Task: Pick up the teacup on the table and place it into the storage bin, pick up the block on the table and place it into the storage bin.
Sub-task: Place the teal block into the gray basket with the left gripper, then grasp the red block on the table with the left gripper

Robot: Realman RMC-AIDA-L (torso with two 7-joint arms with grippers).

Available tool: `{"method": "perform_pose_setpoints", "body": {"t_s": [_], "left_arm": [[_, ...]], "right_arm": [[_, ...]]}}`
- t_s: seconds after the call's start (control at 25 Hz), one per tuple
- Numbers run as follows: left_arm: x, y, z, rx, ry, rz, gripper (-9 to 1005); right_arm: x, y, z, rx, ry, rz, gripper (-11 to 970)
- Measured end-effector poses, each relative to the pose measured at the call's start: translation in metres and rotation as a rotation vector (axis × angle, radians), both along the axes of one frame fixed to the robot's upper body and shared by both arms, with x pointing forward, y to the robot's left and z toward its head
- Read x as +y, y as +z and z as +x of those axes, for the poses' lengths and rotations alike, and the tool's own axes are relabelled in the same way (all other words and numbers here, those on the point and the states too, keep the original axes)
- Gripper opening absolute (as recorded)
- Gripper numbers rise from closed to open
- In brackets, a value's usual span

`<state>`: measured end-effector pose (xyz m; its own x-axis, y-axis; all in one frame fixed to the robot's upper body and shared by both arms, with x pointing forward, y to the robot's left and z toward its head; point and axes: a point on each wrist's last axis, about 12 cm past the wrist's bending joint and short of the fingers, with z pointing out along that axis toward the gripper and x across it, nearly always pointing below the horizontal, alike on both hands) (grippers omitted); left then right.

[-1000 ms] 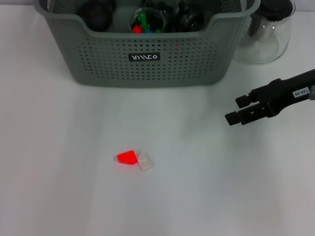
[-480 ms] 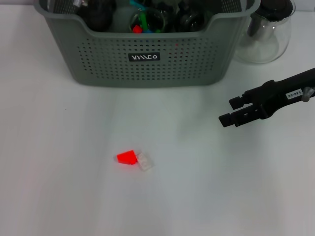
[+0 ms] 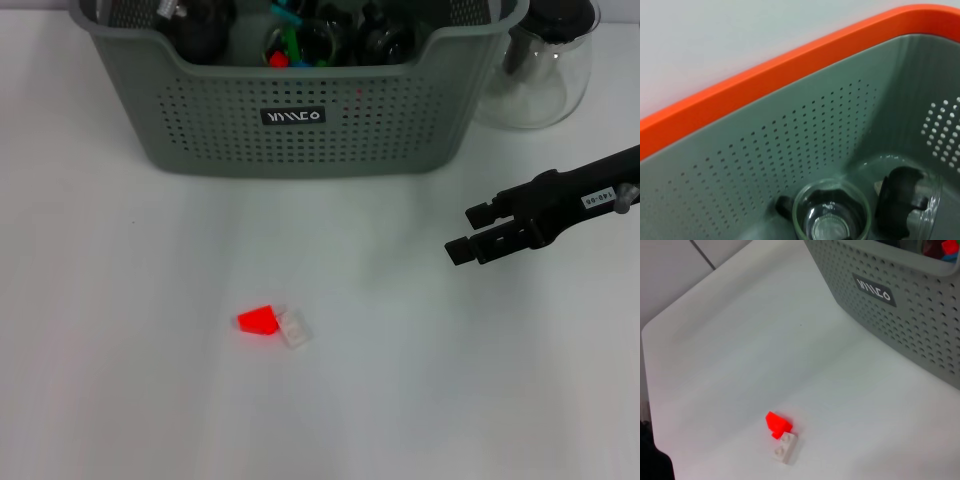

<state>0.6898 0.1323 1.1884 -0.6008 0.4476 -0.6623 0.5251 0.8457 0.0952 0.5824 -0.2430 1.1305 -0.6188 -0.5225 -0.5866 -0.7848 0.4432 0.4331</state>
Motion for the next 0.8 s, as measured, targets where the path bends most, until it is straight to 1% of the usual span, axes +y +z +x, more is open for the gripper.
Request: {"method": "perform_pose_setpoints", "body": {"t_s": [0.32, 0.44, 0.52, 0.64, 0.72, 0.76, 0.8], "left_arm": [[-0.002, 0.009, -0.002, -0.022, -0.015, 0.001, 505], [0.001, 0.02, -0.003, -0.037, -0.017, -0.003, 626], [0.008, 0.034, -0.007, -0.065, -0.013, -0.022, 706], [0.021, 0.065, -0.023, -0.142, -0.028, -0.102, 829], [0.03, 0.089, -0.043, -0.202, -0.084, -0.187, 911], [0.035, 0.098, -0.052, -0.229, -0.115, -0.226, 911], [0.041, 0.108, -0.067, -0.259, -0.179, -0.278, 911]], "right_arm": [[0.0, 0.001, 0.0, -0.002, 0.002, -0.001, 815], [0.0, 0.001, 0.001, -0.006, 0.004, -0.002, 815], [0.0, 0.002, 0.001, -0.009, 0.006, -0.003, 815], [0.0, 0.002, 0.002, -0.016, 0.011, -0.004, 815], [0.0, 0.002, 0.002, -0.019, 0.015, -0.003, 815], [0.001, 0.002, 0.002, -0.02, 0.015, -0.003, 815], [0.001, 0.002, 0.002, -0.021, 0.015, -0.003, 815]]}}
